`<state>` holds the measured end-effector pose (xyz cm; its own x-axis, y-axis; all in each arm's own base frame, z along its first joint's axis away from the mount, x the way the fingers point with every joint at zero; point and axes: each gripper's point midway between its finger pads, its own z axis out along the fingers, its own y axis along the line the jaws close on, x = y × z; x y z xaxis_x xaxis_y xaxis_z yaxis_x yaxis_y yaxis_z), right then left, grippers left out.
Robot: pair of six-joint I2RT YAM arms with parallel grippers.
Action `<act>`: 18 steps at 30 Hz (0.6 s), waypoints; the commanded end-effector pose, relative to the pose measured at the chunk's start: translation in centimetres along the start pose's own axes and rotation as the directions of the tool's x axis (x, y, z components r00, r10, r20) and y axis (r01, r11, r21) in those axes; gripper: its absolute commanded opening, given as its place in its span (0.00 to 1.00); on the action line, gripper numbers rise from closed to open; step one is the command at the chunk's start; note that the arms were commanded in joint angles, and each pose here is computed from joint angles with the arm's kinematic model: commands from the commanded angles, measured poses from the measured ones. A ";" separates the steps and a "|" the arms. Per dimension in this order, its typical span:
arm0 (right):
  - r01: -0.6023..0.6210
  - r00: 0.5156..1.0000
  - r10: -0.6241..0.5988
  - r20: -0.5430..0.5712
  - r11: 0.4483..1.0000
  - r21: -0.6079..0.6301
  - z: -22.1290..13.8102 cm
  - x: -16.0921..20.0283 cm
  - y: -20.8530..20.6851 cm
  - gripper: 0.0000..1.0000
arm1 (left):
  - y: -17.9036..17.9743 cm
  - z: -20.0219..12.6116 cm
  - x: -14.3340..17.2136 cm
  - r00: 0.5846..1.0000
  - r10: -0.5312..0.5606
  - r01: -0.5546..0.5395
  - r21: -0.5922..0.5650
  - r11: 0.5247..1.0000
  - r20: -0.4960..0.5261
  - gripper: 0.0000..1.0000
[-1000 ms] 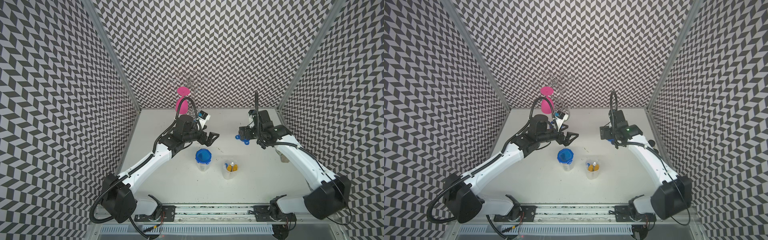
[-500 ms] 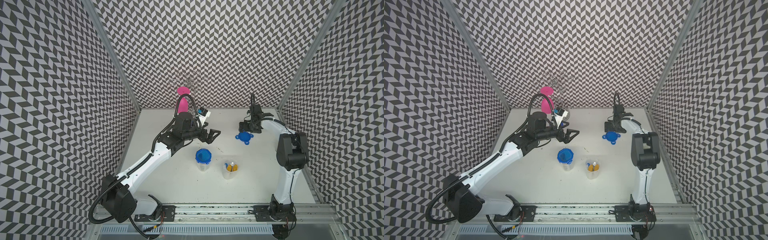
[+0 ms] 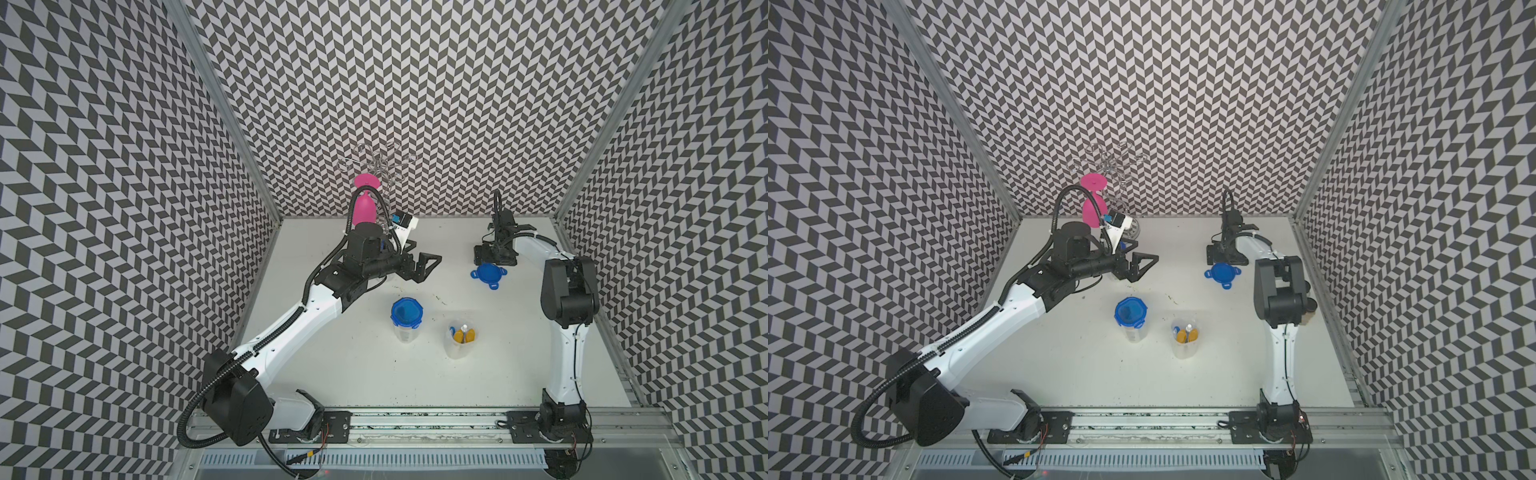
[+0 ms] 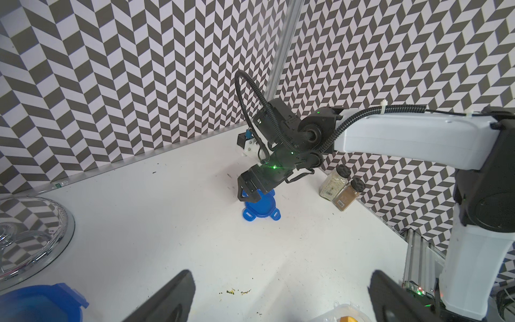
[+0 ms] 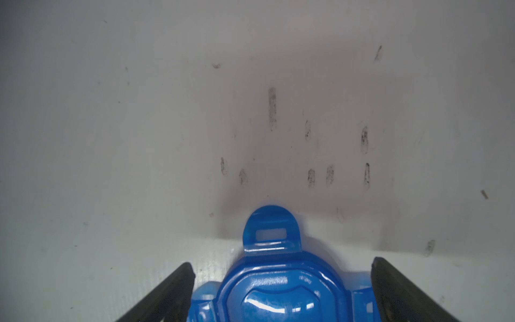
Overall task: Pack away toiletry kits
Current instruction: Move the lid to the center of the board.
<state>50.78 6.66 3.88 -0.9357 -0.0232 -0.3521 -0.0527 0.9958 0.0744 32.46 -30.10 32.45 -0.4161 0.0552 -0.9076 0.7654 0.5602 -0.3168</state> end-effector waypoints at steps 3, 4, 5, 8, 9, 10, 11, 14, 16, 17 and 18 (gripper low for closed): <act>0.115 0.993 -0.115 -0.030 0.993 -0.005 1.3 1.2 0.8 0.97 | -0.3 -0.4 -0.8 1.000 0.006 -0.006 0.023 1.000 0.025 1.00; 0.106 0.994 -0.107 -0.025 0.994 -0.017 1.2 1.2 0.9 0.97 | -0.3 -0.4 -0.5 1.000 0.003 -0.004 0.024 1.000 0.019 1.00; 0.107 0.994 -0.107 -0.026 0.994 -0.021 1.1 1.3 0.9 0.97 | -0.2 -0.4 -0.4 1.000 0.000 0.000 0.025 1.000 0.015 0.99; 0.114 0.993 -0.115 -0.038 0.993 -0.020 0.8 1.7 1.2 0.97 | -0.3 -0.3 0.1 1.000 -0.009 0.009 0.035 0.999 0.008 0.99; 0.114 0.993 -0.114 -0.040 0.993 -0.013 0.6 1.9 1.1 0.97 | -0.2 -0.3 0.2 1.000 -0.012 0.012 0.037 0.999 0.007 1.00; 0.116 0.992 -0.117 -0.040 0.993 -0.009 0.3 2.0 1.2 0.97 | -0.3 -0.2 0.4 1.000 -0.013 0.012 0.040 0.999 0.005 1.00; 0.115 0.993 -0.115 -0.039 0.993 -0.008 0.0 2.1 1.2 0.97 | -0.2 -0.2 0.5 1.000 -0.014 0.014 0.039 0.999 0.003 1.00; 0.119 0.992 -0.119 -0.050 0.993 -0.012 -0.6 2.9 1.4 0.97 | -0.1 0.0 0.7 1.000 -0.016 0.016 0.041 0.999 -0.003 1.00; 0.116 0.991 -0.117 -0.067 0.993 -0.023 -0.7 4.0 1.4 0.97 | -0.1 0.0 0.7 1.000 -0.011 0.011 0.041 0.999 -0.007 1.00; 0.113 0.990 -0.115 -0.075 0.993 -0.033 -0.7 4.5 1.6 0.97 | -0.1 0.0 0.7 1.000 -0.010 0.010 0.041 0.999 -0.009 1.00; 0.107 0.990 -0.111 -0.085 0.993 -0.048 -0.8 5.1 1.7 0.97 | -0.1 -0.1 0.7 1.000 -0.006 0.007 0.041 0.999 -0.009 1.00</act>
<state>47.43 7.57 2.71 -0.9434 -0.1325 -0.3041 -0.1537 0.9870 0.0467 32.12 -30.08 31.41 -0.4391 0.0659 -0.8960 0.7704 0.5407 -0.3378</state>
